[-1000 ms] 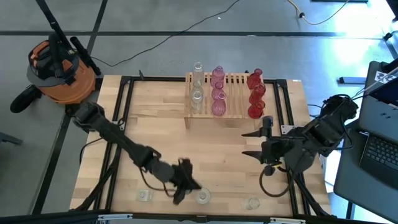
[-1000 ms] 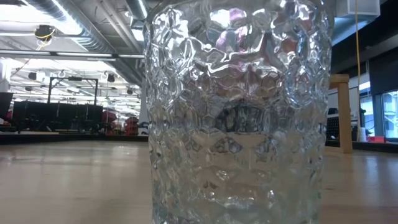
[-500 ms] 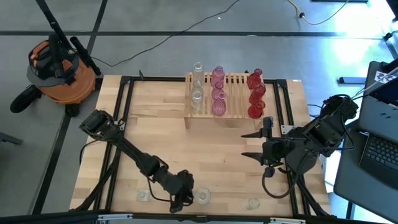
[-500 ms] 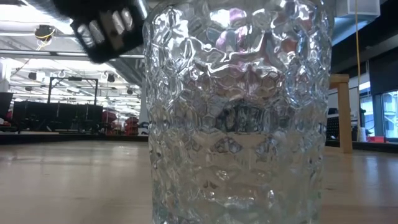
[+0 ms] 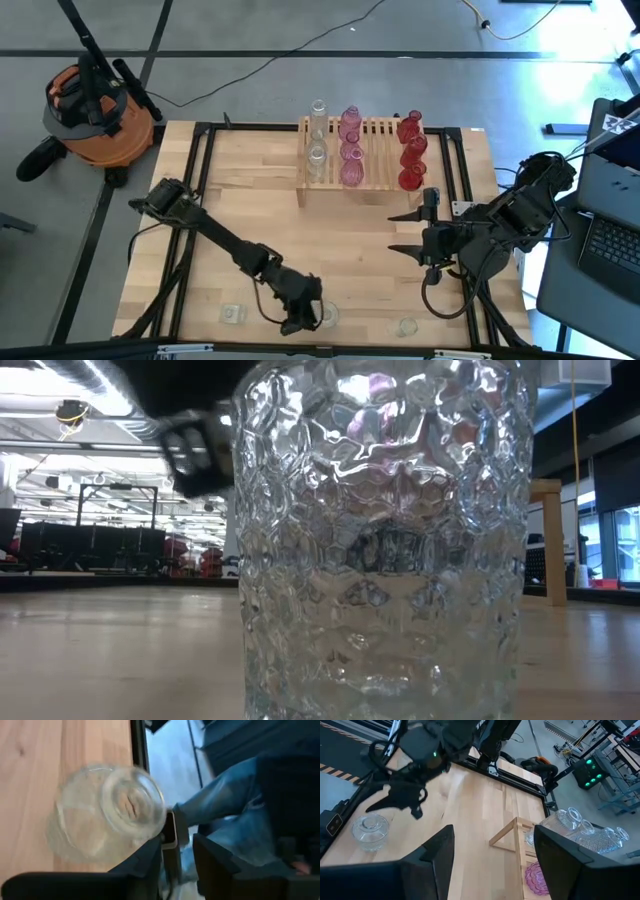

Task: Sort vases onto shelf
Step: Put the transparent vase on the shelf

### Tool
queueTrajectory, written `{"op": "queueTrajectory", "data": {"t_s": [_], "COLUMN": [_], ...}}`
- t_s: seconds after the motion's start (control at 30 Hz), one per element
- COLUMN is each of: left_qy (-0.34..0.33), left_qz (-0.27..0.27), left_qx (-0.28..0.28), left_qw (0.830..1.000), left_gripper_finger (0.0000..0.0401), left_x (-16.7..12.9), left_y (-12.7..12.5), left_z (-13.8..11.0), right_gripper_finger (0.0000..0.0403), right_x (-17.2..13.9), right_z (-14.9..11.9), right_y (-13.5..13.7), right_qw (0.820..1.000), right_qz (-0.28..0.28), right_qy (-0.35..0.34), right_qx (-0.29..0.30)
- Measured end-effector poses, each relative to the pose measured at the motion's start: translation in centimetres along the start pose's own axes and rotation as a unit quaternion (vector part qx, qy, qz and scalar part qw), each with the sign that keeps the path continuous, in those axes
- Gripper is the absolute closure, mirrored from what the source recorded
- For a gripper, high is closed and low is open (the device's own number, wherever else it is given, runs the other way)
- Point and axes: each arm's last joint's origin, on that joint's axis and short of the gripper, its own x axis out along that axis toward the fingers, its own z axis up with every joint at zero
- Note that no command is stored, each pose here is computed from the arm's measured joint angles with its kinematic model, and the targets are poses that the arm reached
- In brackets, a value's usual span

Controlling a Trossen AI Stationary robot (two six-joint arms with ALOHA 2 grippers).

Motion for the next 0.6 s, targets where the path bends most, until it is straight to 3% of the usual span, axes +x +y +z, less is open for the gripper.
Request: {"op": "queueTrajectory", "data": {"t_s": [0.13, 0.27, 0.43, 0.6], "left_qy": [-0.038, -0.102, -0.182, -0.177], "left_qz": [0.004, 0.073, 0.16, 0.164], "left_qx": [-0.009, -0.006, 0.007, 0.025], "left_qw": [0.999, 0.992, 0.97, 0.97], "left_gripper_finger": [0.031, 0.0317, 0.0321, 0.0321], "left_x": [0.9, 0.9, 0.3, 0.0], "left_y": [1.4, 2.4, 3.6, 4.2], "left_z": [0.6, 1.1, 2.3, 2.9], "right_gripper_finger": [0.0182, 0.0182, 0.0182, 0.0182], "right_x": [0.0, 0.0, 0.0, 0.0], "right_z": [0.0, 0.0, -0.1, -0.1], "right_y": [0.0, 0.1, 0.1, 0.2], "right_qw": [1.0, 1.0, 1.0, 0.999], "right_qz": [-0.001, 0.01, 0.022, 0.033], "right_qy": [0.0, 0.001, 0.004, 0.006], "right_qx": [0.0, 0.001, 0.0, -0.001]}}
